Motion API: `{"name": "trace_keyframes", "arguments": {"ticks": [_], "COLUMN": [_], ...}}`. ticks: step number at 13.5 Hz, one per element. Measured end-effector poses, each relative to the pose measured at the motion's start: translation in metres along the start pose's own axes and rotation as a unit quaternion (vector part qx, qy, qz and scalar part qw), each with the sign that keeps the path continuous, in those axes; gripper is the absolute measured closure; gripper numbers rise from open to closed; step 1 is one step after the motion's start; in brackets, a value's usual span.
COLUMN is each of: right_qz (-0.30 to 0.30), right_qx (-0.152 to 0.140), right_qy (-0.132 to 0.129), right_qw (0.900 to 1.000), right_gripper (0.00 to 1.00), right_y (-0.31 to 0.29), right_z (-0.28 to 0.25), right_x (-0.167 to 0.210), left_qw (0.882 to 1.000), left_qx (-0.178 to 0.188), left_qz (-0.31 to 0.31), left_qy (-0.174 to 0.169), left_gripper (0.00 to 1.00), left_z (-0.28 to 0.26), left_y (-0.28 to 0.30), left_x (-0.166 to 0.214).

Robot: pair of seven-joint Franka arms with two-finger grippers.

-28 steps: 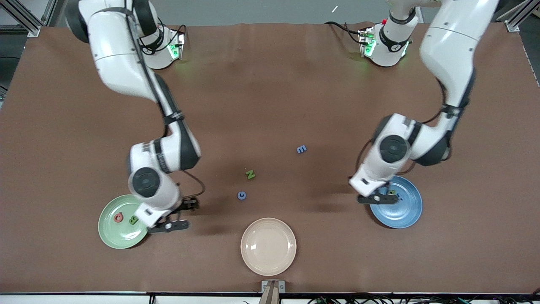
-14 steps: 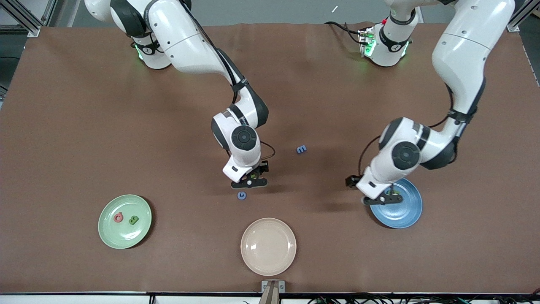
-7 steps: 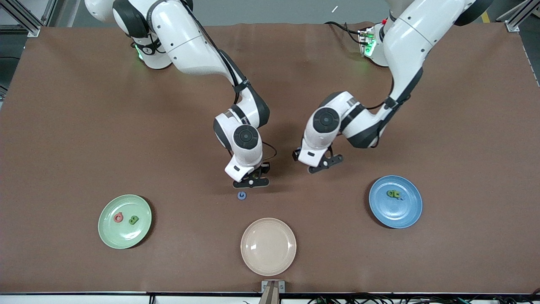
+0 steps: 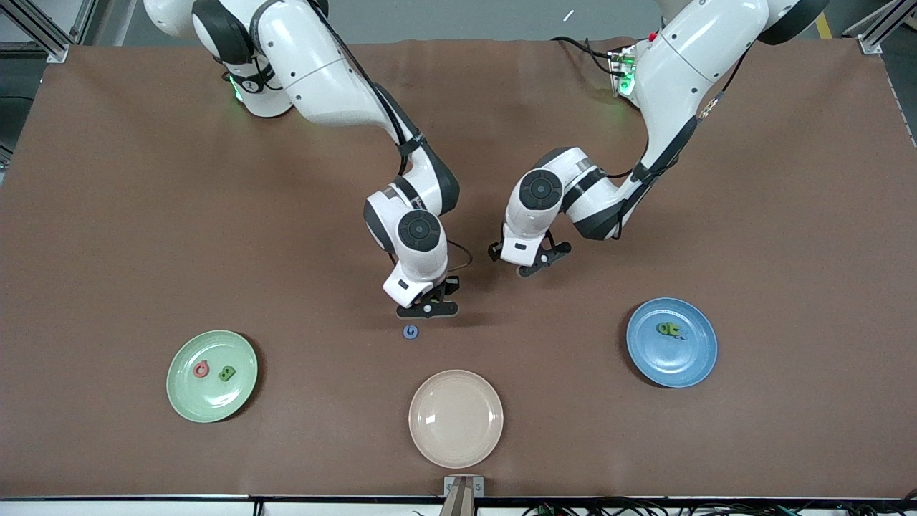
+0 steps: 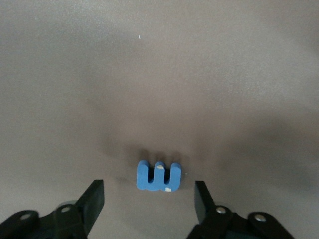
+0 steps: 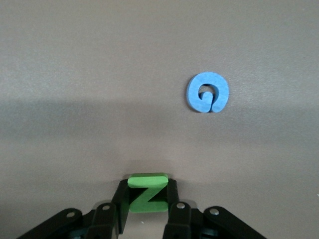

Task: Sort upper and lower case letters into plates
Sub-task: 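Place e on blue plate with the left gripper while the right gripper places N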

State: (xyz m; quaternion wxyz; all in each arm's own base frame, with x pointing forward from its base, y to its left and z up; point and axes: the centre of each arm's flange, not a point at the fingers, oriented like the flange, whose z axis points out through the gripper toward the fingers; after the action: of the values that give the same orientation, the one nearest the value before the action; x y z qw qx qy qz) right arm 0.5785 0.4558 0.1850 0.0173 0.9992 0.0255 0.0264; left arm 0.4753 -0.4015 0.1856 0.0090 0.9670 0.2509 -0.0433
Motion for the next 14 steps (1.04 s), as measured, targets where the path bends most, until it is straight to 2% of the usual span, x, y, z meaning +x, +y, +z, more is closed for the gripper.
{"name": "trace_keyframes", "arguments": {"ticks": [1,3,6,7,8,11,14], "right_qz": [0.003,0.013,-0.004,-0.02,-0.036,-0.098,-0.142], "right_qx": [-0.001,-0.009,-0.047,-0.064,-0.079,-0.123,-0.142], "right_qy": [0.004,0.017,0.033,0.036,0.036,0.031,0.01], "right_qw": [1.0,1.0,0.998,0.997,0.996,0.987,0.98], "right_gripper": [0.66,0.66,0.66,0.66,0.66,0.66,0.66], "right_y": [0.003,0.021,0.085,0.111,0.136,0.205,0.277], "right_z": [-0.003,-0.015,-0.041,-0.049,-0.057,-0.076,-0.078], "right_x": [0.004,0.021,0.061,0.074,0.085,0.11,0.127], "left_qw": [1.0,1.0,1.0,1.0,1.0,1.0,1.0], "left_qx": [0.001,-0.003,-0.009,-0.012,-0.014,-0.017,-0.028], "left_qz": [0.006,0.012,0.012,0.011,0.011,0.01,-0.006], "left_qy": [0.005,0.008,0.004,0.004,0.004,0.006,0.014], "left_gripper": [0.2,0.29,0.32,0.37,0.37,0.6,0.6], "left_z": [0.002,0.007,0.012,0.013,0.013,0.009,0.0], "left_y": [0.0,0.0,0.001,0.002,0.003,0.005,0.005], "left_x": [0.0,0.0,-0.001,0.0,0.0,0.002,0.025]}}
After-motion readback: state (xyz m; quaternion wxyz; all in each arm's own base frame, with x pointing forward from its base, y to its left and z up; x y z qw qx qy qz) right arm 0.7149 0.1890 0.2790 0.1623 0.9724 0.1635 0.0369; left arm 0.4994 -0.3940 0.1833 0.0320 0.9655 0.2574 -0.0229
